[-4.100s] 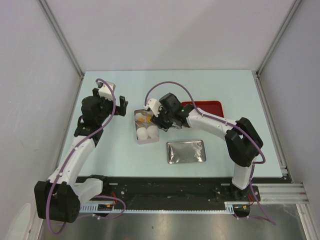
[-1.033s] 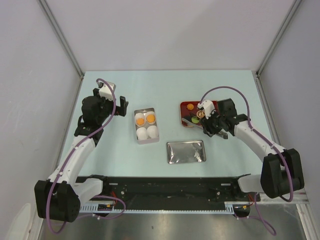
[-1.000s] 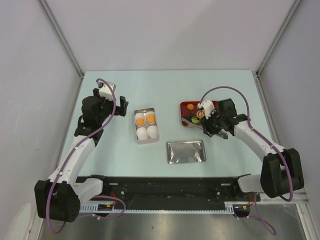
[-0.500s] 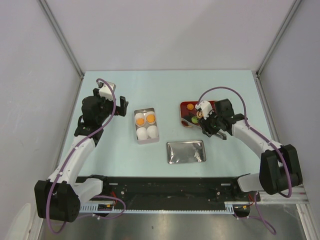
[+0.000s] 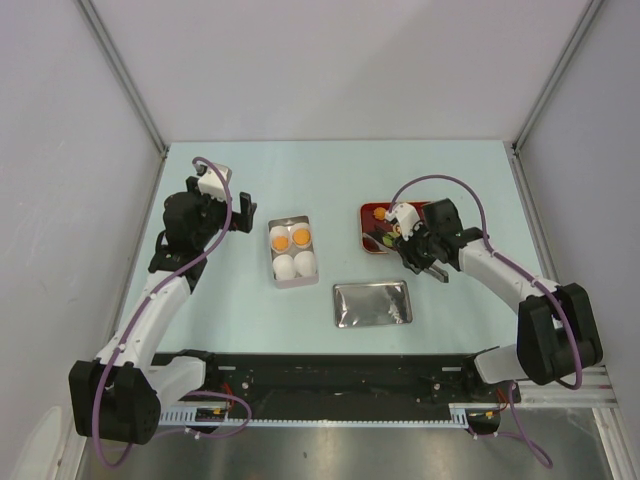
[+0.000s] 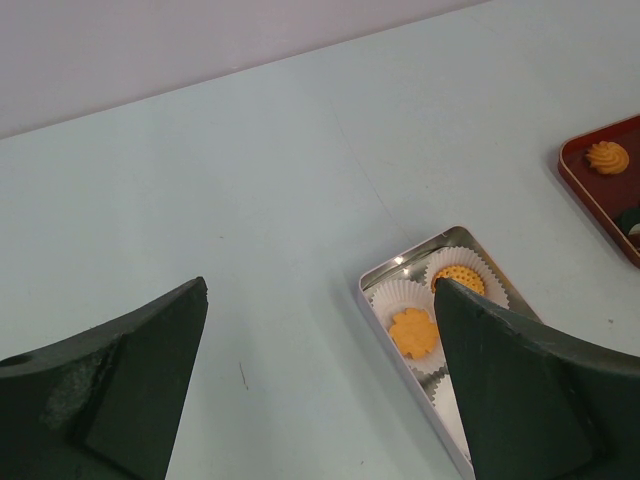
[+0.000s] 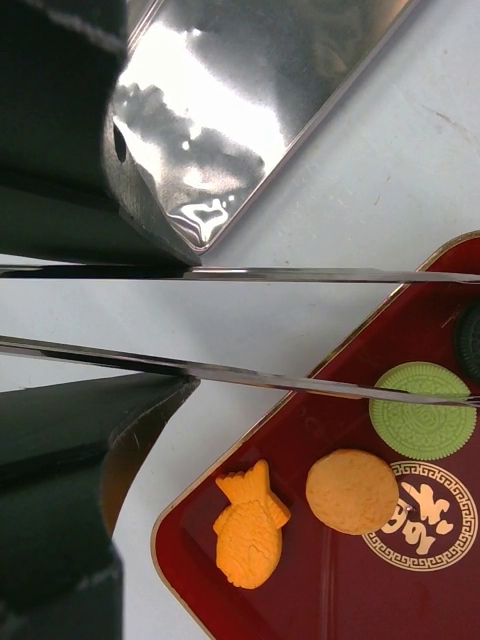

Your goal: Pack the cookies

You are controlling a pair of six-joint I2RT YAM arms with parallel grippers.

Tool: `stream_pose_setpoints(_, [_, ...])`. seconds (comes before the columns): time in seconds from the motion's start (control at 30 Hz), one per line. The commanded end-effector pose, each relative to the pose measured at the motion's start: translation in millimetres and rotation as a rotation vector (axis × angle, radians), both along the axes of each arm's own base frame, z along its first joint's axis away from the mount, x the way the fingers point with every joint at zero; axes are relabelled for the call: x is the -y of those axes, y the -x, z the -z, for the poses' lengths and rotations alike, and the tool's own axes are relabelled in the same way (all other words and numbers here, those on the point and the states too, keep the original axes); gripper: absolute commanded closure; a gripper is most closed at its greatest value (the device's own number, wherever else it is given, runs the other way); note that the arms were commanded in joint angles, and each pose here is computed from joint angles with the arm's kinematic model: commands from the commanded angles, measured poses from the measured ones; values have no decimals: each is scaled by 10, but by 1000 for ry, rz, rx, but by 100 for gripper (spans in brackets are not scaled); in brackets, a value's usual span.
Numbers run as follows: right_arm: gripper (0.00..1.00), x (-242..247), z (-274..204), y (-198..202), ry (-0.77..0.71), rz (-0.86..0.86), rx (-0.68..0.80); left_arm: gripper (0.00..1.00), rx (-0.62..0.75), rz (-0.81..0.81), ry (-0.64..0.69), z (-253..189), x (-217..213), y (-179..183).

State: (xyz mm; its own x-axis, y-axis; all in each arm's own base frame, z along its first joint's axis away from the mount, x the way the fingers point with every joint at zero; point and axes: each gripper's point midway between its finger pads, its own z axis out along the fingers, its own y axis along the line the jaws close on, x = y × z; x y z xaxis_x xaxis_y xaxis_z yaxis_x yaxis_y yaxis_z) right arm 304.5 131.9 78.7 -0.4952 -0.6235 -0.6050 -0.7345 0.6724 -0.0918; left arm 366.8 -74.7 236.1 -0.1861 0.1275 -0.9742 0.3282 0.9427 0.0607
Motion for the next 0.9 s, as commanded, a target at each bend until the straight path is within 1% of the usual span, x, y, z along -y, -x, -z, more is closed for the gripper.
stream_pose_setpoints(0.0, [56, -63, -114, -108, -13, -19, 54, 0, 29, 27, 0, -76, 50, -6])
stream_pose_setpoints(0.23, [63, -65, -196, -130, -21, -12, 76, 0, 30, 29, -3, -78, 51, -3])
stream_pose_setpoints(0.47, [69, -62, -424, -177, -50, 4, 123, 0, 30, 30, -1, -84, 55, -5])
stream_pose_setpoints(0.7, [71, -67, -670, -237, -71, 17, 176, 0, 27, 30, 0, -83, 56, -7])
stream_pose_setpoints(0.87, [71, -73, -903, -276, -88, 23, 223, 0, 30, 31, 2, -94, 59, -9])
